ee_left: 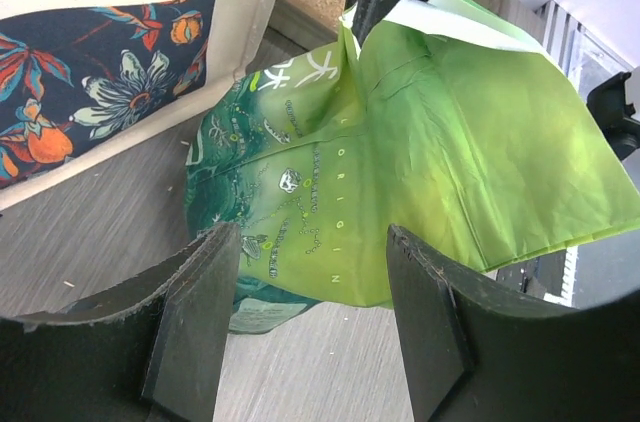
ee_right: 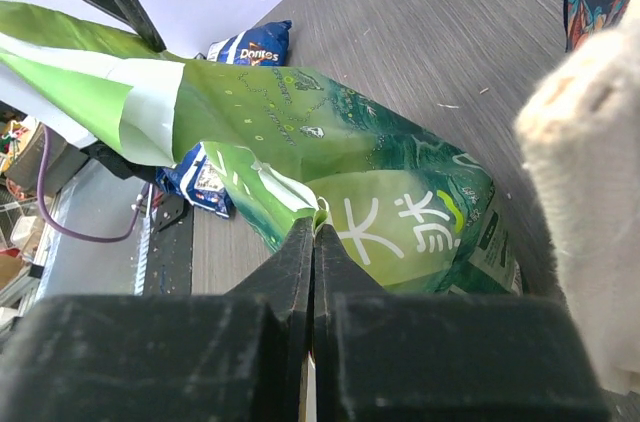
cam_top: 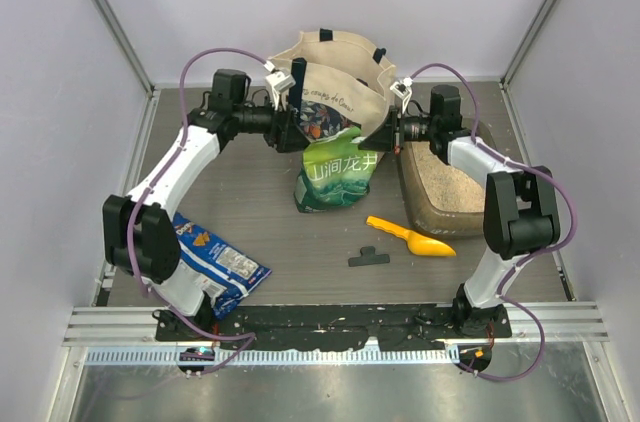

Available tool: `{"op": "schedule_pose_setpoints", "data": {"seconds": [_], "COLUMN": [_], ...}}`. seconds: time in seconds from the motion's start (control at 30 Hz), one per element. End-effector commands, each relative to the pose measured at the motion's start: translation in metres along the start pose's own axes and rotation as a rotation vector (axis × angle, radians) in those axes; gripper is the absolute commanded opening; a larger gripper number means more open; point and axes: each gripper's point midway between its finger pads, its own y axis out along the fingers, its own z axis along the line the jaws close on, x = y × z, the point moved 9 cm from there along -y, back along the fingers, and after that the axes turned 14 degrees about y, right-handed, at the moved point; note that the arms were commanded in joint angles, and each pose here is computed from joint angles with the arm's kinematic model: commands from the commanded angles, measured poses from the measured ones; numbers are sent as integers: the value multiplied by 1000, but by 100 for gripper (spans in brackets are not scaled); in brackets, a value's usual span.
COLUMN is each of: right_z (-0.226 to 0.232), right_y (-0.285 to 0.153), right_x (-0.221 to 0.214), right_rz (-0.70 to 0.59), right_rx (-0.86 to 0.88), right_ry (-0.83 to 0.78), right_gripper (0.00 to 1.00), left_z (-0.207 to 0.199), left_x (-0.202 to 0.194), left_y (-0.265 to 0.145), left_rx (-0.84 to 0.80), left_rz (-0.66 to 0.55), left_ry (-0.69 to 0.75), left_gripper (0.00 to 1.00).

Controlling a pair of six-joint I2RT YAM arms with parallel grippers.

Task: Fill the litter box with clean litter

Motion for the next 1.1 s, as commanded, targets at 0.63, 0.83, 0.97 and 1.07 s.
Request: {"op": "schedule_pose_setpoints", "data": {"seconds": [0.63, 0.83, 0.97, 1.07], "right_z": [27, 36, 39, 42], "right_y": [-3, -7, -9, -12], "right_x": [6, -1, -5, -5], "right_rz": [-22, -18, -4, 1], "right_rx": [-61, -49, -25, -9], "right_ry": [67, 59, 94, 143], "right_gripper": [1, 1, 1, 1], "left_z": [-12, -2, -4, 4], "left_x": [8, 3, -10, -16], "left_y": [19, 31, 34, 35], "left_rx": [-21, -13, -36, -56], "left_rz": [-70, -64, -41, -55], "left_ry": [108, -35, -119, -238], "left_gripper": [65, 45, 33, 20]}}
